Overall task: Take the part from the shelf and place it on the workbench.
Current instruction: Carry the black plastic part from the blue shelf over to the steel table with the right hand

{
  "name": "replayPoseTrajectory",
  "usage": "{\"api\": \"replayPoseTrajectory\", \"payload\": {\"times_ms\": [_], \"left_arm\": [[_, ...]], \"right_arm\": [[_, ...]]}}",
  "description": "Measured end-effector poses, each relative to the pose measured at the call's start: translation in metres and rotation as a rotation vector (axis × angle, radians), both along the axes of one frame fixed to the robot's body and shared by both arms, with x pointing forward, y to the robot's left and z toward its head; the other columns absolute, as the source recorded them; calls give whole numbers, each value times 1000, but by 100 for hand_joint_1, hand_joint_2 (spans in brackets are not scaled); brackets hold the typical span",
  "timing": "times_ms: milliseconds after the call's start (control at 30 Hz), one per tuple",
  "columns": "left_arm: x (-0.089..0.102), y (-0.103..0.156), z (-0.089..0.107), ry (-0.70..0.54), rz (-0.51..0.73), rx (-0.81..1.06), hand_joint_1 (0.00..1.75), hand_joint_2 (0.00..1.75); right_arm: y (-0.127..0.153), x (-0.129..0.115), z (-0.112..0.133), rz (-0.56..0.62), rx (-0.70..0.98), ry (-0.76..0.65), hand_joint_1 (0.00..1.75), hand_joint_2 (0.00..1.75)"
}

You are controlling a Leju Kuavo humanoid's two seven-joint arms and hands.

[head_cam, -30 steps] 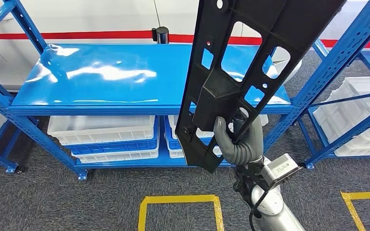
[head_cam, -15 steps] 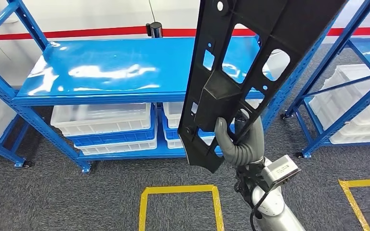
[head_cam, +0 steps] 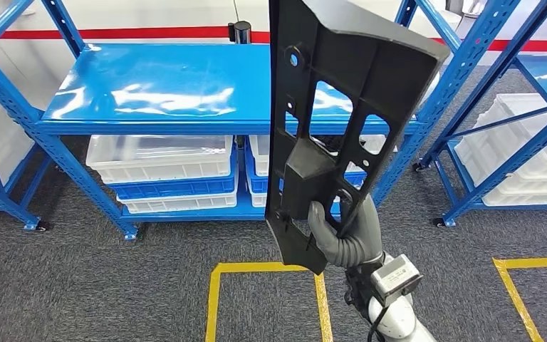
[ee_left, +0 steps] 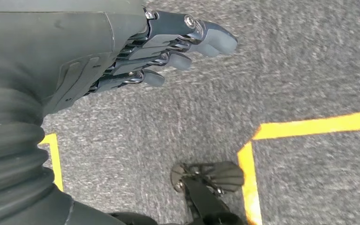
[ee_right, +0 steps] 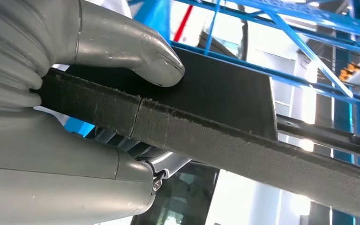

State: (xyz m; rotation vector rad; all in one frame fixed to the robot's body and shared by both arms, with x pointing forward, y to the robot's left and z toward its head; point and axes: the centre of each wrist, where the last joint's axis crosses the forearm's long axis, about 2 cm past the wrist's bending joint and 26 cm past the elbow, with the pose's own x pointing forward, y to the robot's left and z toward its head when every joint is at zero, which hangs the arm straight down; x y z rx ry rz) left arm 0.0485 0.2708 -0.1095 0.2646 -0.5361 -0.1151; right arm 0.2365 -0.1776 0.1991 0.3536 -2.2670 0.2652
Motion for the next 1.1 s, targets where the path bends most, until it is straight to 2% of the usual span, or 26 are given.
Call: {"api": "replayPoseTrajectory", "payload": {"times_ms": [167, 600, 767, 1100], "left_arm": [[-1, 0, 0, 4, 3, 0, 0, 175], [-3, 0, 0, 8, 1, -1, 0, 175], [-2, 0, 0, 4, -5, 0, 0, 175], [0, 0, 0, 2, -15, -4, 0, 175]], "right_arm": [[-3, -7, -9, -4, -14, 19, 175, 175], [-2, -10, -10, -20, 4, 12, 175, 175], [2, -11, -2, -58, 41, -30, 175, 175], [4, -3, 16, -21, 100, -97, 175, 175]]}}
